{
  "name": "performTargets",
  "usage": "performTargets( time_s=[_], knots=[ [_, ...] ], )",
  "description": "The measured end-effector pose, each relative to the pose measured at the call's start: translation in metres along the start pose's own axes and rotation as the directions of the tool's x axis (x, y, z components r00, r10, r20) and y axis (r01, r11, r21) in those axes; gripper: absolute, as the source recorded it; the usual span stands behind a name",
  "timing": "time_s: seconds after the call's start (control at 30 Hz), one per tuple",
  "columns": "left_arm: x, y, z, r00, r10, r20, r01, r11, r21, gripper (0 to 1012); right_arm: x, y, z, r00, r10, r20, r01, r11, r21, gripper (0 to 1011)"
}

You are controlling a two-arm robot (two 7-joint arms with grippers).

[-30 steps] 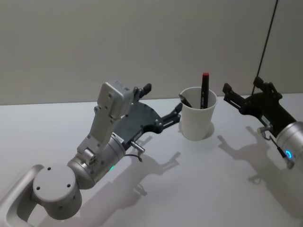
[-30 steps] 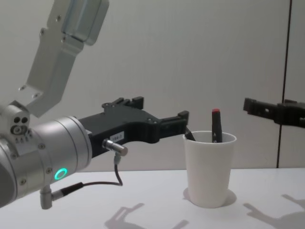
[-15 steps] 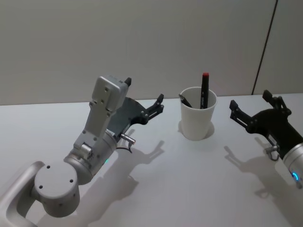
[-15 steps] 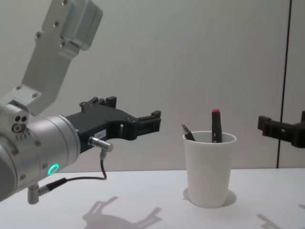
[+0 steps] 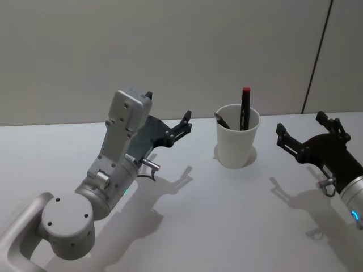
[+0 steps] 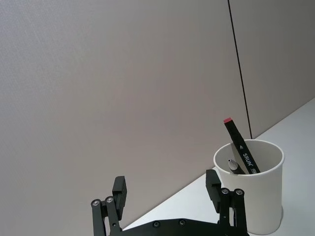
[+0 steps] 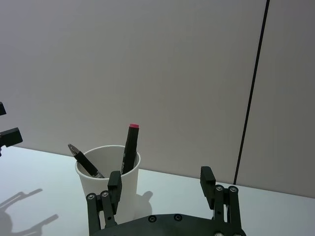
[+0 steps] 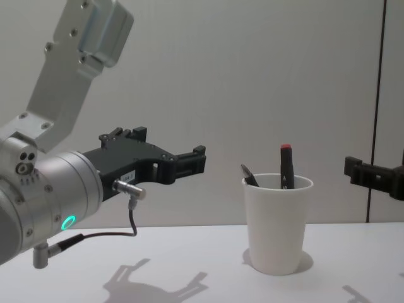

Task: Place the pen into the pen holder.

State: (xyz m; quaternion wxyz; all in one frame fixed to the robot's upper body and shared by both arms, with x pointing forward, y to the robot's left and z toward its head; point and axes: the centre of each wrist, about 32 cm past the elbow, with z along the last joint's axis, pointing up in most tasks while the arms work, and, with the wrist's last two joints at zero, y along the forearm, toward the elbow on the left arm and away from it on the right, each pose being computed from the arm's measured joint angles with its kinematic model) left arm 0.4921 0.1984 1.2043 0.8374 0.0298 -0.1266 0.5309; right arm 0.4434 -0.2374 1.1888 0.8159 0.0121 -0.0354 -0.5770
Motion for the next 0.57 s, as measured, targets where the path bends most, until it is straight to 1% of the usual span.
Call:
performTargets(
  time_s=[0.57],
  knots=[
    [0.0, 0.0, 0.0002, 1.0, 0.001, -0.001, -0.001, 1.0, -0.001, 1001, -0.0004, 0.0001, -0.0001, 1.0, 0.001, -0.001, -0.001, 1.0, 0.0, 1001]
  ],
)
